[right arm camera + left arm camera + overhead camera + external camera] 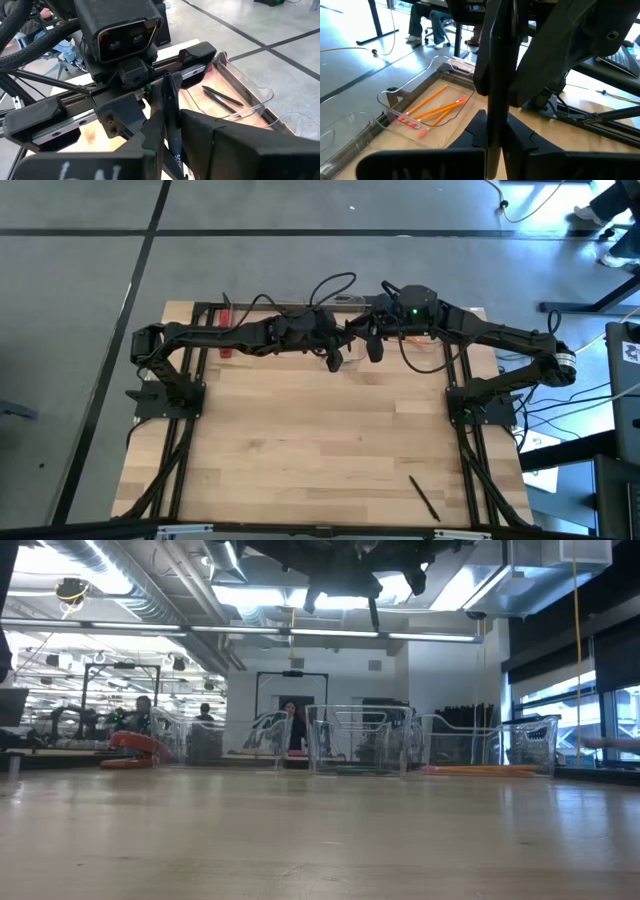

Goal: Sort crayons/erasers/pens/pencils in bins
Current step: Put the black pen into the left transparent bin

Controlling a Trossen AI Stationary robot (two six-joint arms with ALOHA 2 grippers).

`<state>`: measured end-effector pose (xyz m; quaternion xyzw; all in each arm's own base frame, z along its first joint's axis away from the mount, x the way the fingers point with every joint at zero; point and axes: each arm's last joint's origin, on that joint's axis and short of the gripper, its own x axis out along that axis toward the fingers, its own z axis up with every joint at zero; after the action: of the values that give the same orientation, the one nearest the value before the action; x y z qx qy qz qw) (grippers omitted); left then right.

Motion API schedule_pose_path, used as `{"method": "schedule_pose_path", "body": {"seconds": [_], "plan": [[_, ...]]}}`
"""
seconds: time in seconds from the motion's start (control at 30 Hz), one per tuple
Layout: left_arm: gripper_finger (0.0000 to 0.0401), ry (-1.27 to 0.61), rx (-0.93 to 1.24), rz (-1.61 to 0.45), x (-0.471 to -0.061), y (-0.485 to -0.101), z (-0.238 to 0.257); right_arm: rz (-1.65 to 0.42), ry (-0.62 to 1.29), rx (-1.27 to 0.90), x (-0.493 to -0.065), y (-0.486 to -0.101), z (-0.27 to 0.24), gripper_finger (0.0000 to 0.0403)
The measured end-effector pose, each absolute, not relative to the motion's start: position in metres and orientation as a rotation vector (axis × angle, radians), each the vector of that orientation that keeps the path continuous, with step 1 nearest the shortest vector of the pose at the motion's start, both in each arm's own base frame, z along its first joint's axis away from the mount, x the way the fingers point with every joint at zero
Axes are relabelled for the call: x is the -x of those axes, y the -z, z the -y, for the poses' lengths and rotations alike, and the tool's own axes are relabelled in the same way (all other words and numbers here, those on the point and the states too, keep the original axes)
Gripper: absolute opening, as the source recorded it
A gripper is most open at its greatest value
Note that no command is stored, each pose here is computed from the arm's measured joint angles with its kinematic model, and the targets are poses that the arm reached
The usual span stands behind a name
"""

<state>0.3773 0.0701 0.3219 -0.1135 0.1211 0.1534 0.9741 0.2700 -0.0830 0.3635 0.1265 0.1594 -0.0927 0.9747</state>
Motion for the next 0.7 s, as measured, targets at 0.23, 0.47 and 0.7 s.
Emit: {"method": "schedule_pose_path", "body": {"seconds": [0.23,0.47,0.7], "plan": [[0.0014,-0.311,0.23,-0.243,-0.3767,-0.322,-0.0733,-0.321,0.186,-0.225,-0.2703,-0.3636,0.0835,0.0065],[0.0014,-0.311,0.225,-0.247,-0.3764,-0.3218,-0.0744,-0.321,0.189,-0.221,-0.2703,-0.3635,0.0836,0.0049],[0.0014,-0.315,0.224,-0.247,-0.3763,-0.3218,-0.0746,-0.324,0.184,-0.199,-0.2703,-0.3635,0.0835,0.0054]]}}
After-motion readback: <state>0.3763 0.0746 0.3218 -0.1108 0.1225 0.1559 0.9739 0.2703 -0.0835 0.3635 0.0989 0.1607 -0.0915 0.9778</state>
